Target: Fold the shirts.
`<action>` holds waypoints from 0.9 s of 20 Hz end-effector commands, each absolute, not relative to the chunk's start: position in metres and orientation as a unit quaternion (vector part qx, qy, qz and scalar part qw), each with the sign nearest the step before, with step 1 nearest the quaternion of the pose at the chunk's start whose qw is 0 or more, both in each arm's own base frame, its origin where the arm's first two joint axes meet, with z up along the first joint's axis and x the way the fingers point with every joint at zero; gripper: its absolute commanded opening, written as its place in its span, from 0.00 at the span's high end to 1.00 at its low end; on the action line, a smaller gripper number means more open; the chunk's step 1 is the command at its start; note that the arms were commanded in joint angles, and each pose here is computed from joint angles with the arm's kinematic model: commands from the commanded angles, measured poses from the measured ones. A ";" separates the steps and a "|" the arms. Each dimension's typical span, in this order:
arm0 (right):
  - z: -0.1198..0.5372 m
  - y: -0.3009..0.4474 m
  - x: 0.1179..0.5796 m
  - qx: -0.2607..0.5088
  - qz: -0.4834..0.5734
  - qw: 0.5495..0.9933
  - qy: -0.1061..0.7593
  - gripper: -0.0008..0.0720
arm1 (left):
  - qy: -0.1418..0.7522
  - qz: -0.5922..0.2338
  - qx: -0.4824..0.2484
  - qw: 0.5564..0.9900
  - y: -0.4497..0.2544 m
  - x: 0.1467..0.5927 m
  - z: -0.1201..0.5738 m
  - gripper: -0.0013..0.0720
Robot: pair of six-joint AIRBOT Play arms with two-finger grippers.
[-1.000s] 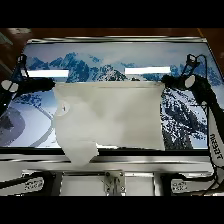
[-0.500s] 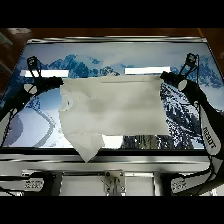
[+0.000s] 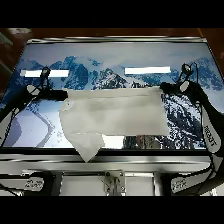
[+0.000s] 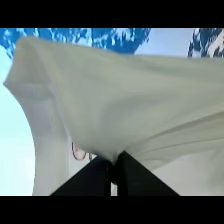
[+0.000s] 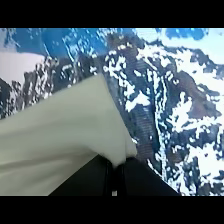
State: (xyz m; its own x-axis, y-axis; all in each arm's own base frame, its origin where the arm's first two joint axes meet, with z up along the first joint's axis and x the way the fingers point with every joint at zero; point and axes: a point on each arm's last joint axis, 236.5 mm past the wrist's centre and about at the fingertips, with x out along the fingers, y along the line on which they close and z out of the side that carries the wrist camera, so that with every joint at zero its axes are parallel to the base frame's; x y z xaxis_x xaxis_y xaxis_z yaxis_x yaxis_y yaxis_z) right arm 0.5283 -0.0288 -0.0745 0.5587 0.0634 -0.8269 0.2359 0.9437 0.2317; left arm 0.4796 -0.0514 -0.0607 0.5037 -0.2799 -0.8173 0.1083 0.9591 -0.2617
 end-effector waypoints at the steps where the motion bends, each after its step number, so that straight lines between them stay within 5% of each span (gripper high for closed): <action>1: -0.099 -0.021 0.480 0.160 -0.042 0.808 0.566 0.90 | 0.580 -0.131 -0.089 0.799 -0.055 0.430 -0.082 0.92; 5: -0.110 -0.012 0.463 0.173 -0.039 0.780 0.601 0.90 | 0.603 -0.098 -0.129 0.781 -0.054 0.423 -0.094 0.91; 6: -0.110 -0.011 0.461 0.176 -0.039 0.777 0.603 0.86 | 0.604 -0.092 -0.137 0.779 -0.055 0.423 -0.094 0.81; 7: -0.108 -0.011 0.462 0.176 -0.038 0.779 0.601 0.70 | 0.608 -0.091 -0.142 0.776 -0.056 0.422 -0.091 0.51; 8: -0.103 -0.011 0.461 0.177 -0.037 0.779 0.601 0.32 | 0.616 -0.097 -0.142 0.769 -0.056 0.418 -0.086 0.25; 9: -0.094 -0.012 0.458 0.171 -0.033 0.781 0.600 0.06 | 0.622 -0.102 -0.144 0.763 -0.054 0.416 -0.077 0.22; 12: -0.059 -0.043 0.428 0.103 -0.034 0.776 0.622 0.06 | 0.641 -0.114 -0.149 0.744 -0.034 0.401 -0.045 0.22; 15: -0.039 -0.098 0.352 0.057 -0.081 0.702 0.706 0.07 | 0.688 -0.108 -0.186 0.694 -0.009 0.344 -0.036 0.19; 18: -0.046 -0.096 0.291 0.159 -0.046 0.647 0.745 0.07 | 0.703 -0.114 -0.258 0.653 -0.022 0.271 -0.059 0.15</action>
